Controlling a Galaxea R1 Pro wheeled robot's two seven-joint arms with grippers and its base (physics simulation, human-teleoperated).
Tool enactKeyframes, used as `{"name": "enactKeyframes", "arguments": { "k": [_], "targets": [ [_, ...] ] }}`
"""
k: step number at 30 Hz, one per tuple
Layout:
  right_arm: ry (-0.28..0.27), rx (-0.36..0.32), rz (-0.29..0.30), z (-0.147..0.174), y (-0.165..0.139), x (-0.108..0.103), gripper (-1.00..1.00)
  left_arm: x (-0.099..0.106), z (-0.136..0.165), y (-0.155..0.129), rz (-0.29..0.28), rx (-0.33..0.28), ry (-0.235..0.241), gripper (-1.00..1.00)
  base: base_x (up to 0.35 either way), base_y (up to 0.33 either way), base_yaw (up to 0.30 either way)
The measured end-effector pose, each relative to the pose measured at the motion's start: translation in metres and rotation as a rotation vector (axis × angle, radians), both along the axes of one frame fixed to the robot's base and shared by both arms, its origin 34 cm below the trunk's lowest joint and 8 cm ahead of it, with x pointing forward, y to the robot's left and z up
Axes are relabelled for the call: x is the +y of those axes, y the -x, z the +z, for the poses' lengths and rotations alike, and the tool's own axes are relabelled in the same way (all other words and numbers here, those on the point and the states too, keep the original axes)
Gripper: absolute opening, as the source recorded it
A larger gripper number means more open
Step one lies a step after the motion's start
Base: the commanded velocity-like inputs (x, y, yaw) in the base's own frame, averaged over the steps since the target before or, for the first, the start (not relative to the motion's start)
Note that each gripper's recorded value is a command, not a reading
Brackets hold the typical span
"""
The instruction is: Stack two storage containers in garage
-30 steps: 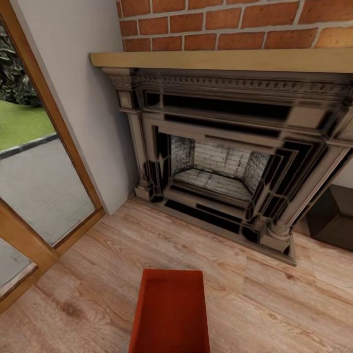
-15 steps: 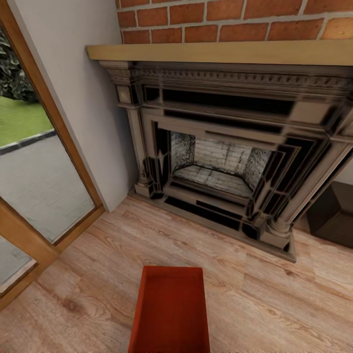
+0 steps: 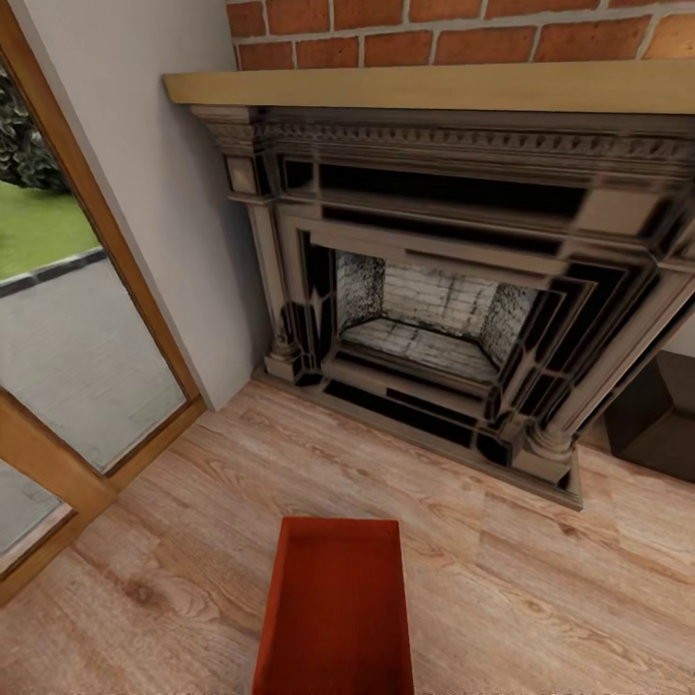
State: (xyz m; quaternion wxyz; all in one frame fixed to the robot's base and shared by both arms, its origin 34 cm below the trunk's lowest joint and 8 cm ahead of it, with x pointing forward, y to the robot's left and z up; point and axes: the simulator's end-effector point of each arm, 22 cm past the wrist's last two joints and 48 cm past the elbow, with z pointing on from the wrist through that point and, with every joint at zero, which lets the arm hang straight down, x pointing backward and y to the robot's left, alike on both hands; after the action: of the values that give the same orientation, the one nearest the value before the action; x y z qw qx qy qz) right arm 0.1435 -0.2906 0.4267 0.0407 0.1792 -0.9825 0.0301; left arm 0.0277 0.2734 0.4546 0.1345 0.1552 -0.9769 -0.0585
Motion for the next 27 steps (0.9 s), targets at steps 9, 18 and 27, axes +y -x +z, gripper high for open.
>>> {"name": "enactKeyframes", "arguments": {
  "k": [9, 18, 27],
  "targets": [
    [0.000, 0.014, 0.000, 0.000, 0.006, 0.000, 1.00, 0.000, 0.002, 0.005, 0.000, 0.014, 0.000, 1.00, 0.000, 0.000, 0.000],
    [0.000, 0.029, -0.001, 0.000, 0.011, 0.000, 1.00, 0.000, 0.003, 0.010, 0.000, 0.028, 0.000, 1.00, 0.000, 0.000, 0.000],
    [0.000, 0.043, -0.001, 0.000, 0.017, 0.000, 1.00, 0.000, 0.005, 0.016, 0.000, 0.042, -0.001, 1.00, 0.000, 0.000, 0.000]
  ]
}}
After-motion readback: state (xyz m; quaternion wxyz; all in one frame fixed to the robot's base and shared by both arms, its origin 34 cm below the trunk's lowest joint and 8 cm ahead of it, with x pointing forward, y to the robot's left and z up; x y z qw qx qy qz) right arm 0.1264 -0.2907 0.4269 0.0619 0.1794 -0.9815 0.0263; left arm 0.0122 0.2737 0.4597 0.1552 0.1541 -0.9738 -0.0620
